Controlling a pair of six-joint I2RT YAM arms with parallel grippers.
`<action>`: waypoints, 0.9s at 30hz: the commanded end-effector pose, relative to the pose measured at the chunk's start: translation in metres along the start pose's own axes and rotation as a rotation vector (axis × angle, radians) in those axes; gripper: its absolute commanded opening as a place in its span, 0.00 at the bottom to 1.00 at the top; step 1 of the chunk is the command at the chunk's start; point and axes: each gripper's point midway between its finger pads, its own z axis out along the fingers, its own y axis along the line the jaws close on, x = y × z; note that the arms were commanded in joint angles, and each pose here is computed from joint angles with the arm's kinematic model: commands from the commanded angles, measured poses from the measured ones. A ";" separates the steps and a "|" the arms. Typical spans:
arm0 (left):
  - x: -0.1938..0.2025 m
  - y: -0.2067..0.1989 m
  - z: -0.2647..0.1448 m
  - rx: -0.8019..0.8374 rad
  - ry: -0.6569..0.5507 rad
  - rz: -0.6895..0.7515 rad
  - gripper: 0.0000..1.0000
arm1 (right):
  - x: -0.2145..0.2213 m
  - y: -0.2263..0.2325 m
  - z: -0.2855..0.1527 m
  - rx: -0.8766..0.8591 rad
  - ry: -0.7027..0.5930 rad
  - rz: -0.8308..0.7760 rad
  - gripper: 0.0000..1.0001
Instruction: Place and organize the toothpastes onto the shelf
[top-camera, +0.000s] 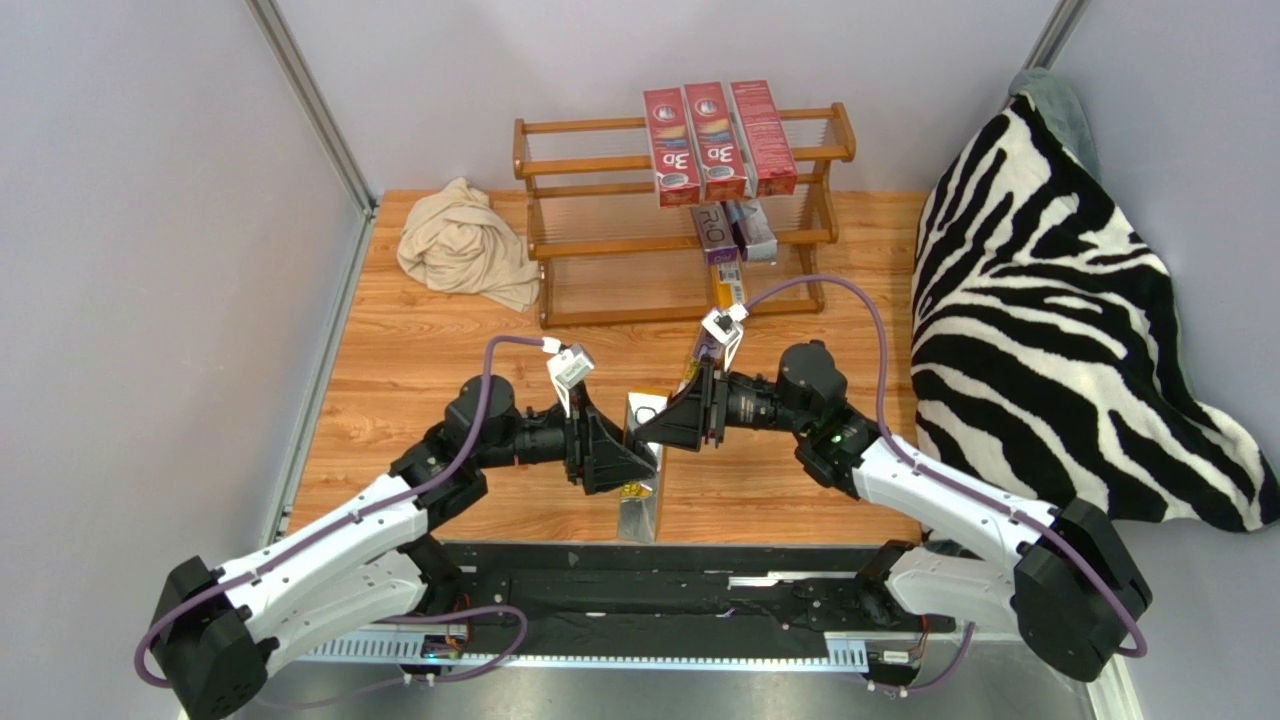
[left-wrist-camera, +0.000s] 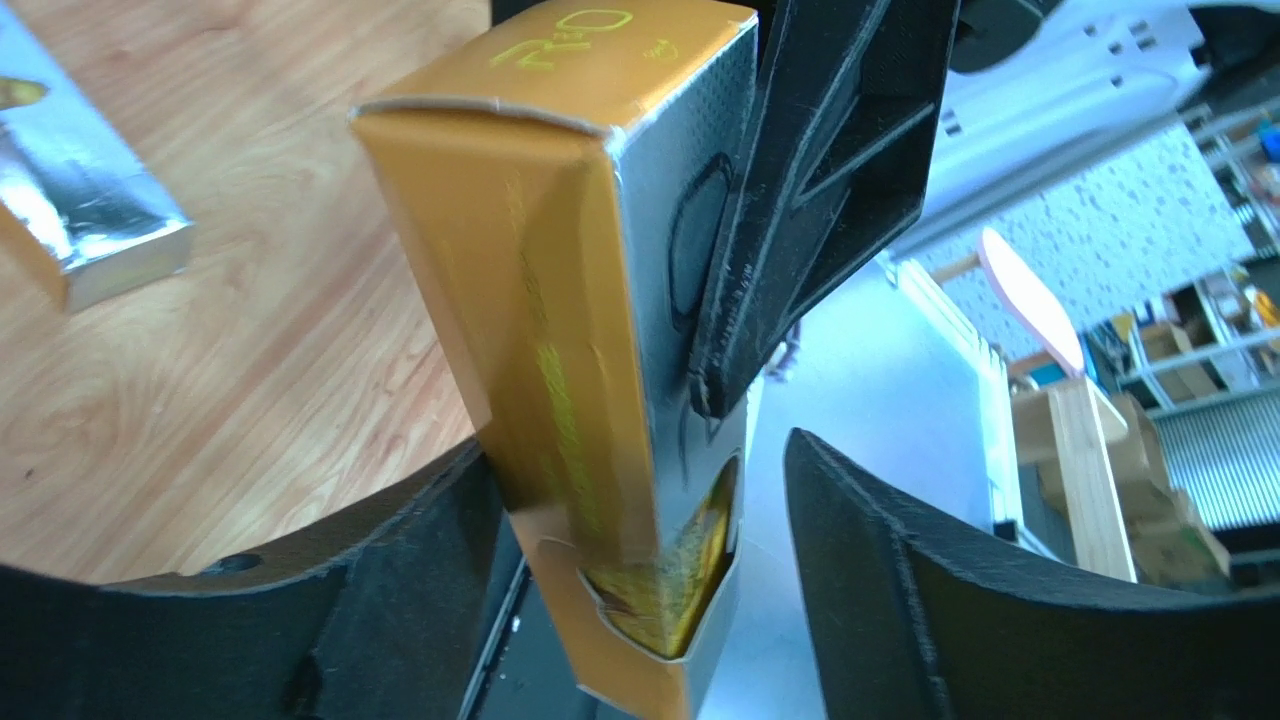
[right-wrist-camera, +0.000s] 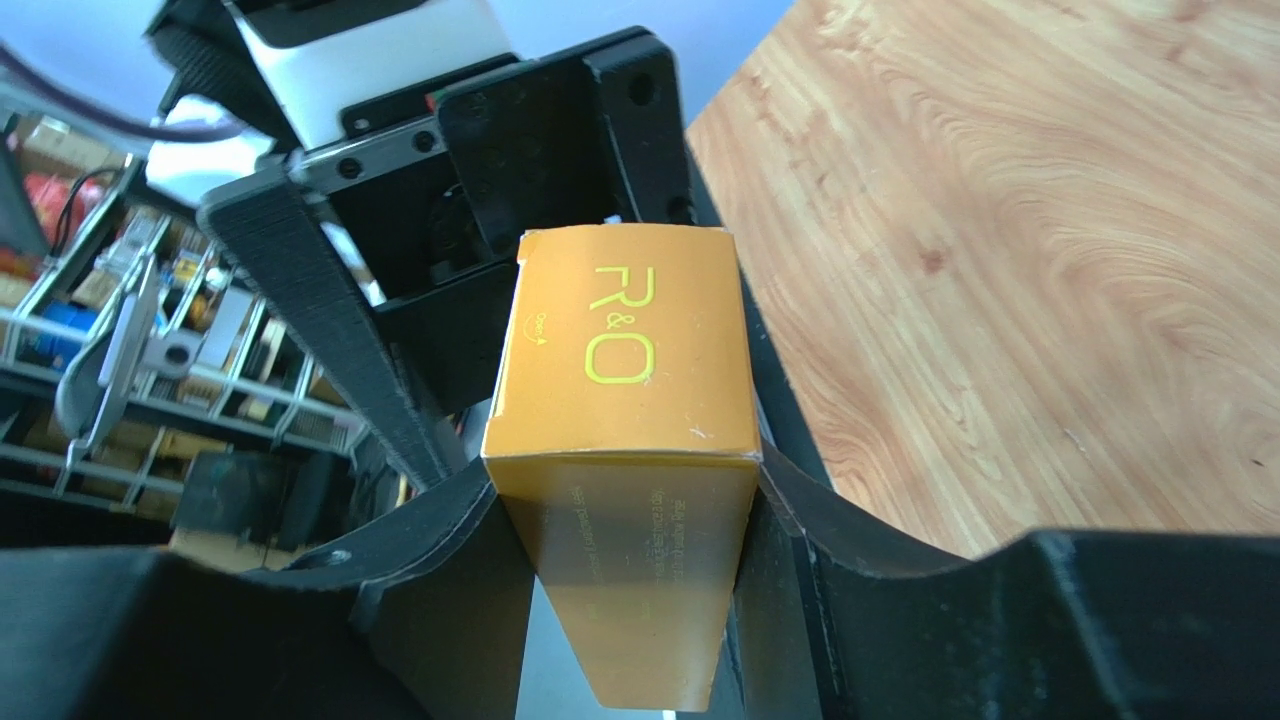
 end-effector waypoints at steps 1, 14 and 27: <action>-0.009 -0.031 0.003 0.196 -0.017 0.076 0.73 | -0.011 0.032 0.000 -0.130 0.015 -0.098 0.47; -0.011 -0.029 0.004 0.183 -0.034 0.055 0.39 | -0.014 0.025 0.002 -0.095 0.003 -0.079 0.56; -0.062 0.000 0.009 -0.021 -0.218 -0.010 0.33 | -0.036 0.015 -0.034 0.150 -0.175 -0.136 0.96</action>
